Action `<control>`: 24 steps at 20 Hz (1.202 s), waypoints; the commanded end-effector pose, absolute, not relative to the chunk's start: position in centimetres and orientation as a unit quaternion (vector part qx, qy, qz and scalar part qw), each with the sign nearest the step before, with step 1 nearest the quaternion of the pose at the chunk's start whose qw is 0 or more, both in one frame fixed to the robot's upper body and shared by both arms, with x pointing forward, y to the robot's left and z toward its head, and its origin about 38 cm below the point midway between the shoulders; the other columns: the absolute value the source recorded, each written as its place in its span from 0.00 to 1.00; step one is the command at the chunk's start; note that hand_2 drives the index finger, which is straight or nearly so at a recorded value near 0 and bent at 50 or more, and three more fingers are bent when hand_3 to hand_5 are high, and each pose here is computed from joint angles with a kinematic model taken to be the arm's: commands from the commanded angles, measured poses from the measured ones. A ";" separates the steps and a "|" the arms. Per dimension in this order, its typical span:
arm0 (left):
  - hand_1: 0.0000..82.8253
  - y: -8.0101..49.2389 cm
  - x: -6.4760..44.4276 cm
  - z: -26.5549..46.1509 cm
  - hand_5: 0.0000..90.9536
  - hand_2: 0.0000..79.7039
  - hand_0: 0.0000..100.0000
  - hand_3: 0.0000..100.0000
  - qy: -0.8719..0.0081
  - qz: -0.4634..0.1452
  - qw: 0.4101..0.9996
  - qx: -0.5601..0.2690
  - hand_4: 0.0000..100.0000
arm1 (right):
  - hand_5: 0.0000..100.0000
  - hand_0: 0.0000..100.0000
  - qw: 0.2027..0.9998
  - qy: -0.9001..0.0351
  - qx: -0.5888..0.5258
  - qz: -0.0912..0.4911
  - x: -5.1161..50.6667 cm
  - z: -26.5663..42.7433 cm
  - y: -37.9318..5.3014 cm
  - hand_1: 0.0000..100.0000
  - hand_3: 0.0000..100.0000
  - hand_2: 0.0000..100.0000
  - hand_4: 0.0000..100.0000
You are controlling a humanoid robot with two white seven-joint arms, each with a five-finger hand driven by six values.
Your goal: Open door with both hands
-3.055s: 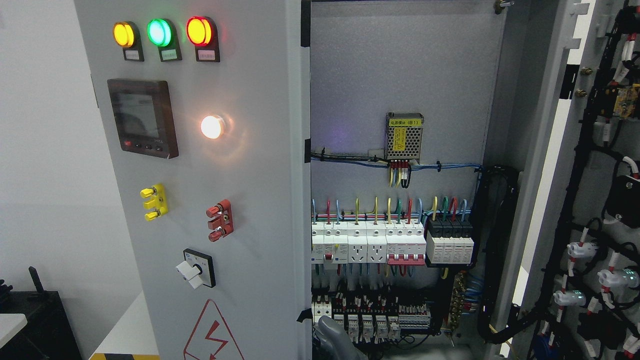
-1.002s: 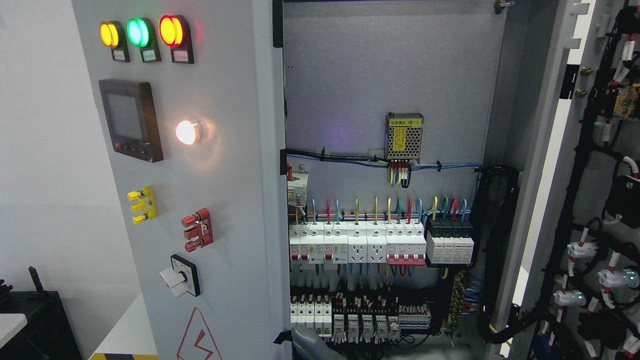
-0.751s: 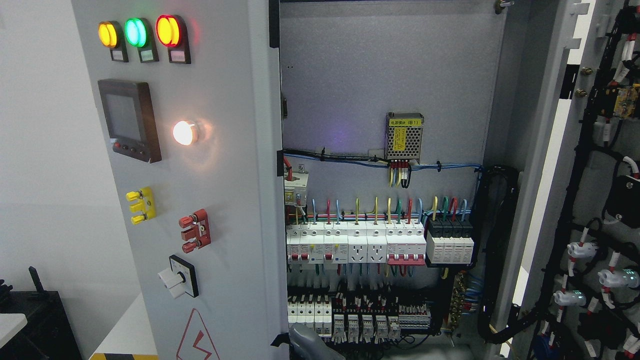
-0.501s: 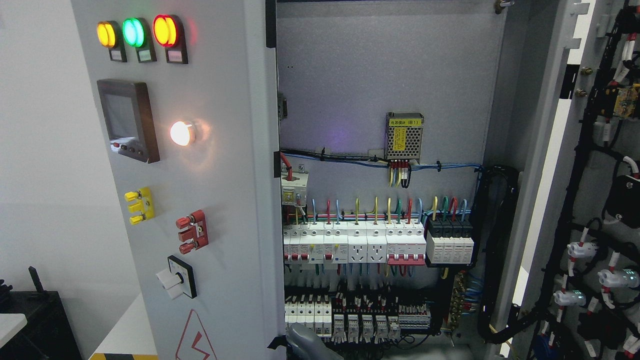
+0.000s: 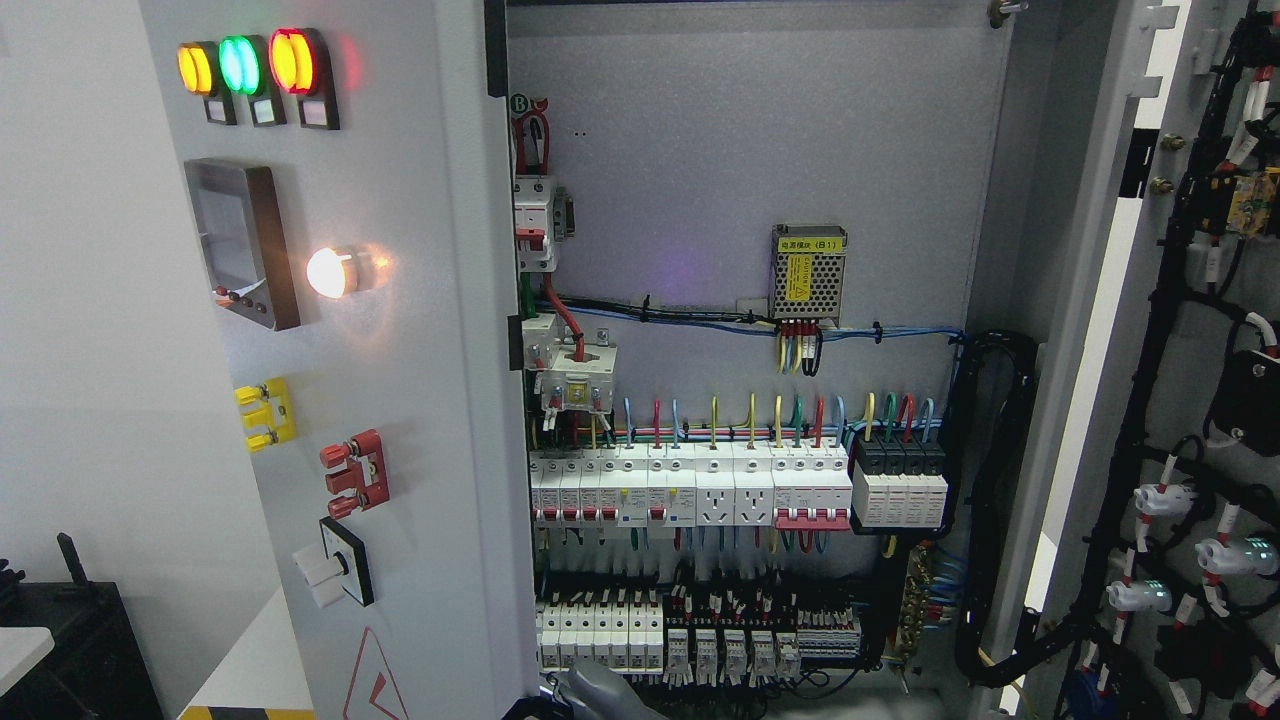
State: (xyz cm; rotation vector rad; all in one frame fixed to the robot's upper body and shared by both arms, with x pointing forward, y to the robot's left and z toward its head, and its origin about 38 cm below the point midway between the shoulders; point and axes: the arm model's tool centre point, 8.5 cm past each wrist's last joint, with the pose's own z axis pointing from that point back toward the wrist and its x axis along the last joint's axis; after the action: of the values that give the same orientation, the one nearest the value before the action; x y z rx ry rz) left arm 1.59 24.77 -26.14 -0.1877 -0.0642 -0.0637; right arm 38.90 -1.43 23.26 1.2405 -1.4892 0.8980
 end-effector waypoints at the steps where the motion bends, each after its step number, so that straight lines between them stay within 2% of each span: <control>1: 0.00 22.9 0.4 -26.2 0.00 0.00 0.00 0.00 -0.023 -0.029 0.993 -0.109 0.04 | 0.00 0.00 0.480 -0.601 0.517 0.375 38.0 22.8 -0.7 0.00 0.00 0.00 0.00; 24: 0.00 22.7 0.4 -26.2 0.00 0.00 0.00 0.00 -0.024 -0.022 0.993 -0.110 0.04 | 0.00 0.00 0.476 -0.580 0.530 0.395 36.4 22.0 0.7 0.00 0.00 0.00 0.00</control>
State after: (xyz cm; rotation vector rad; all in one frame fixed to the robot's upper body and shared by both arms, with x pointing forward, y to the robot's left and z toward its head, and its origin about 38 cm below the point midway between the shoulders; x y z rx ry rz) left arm 1.86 24.81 -26.13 -0.1874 -0.0695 -0.0636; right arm 37.12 0.10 22.33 1.2807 -1.4395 0.9431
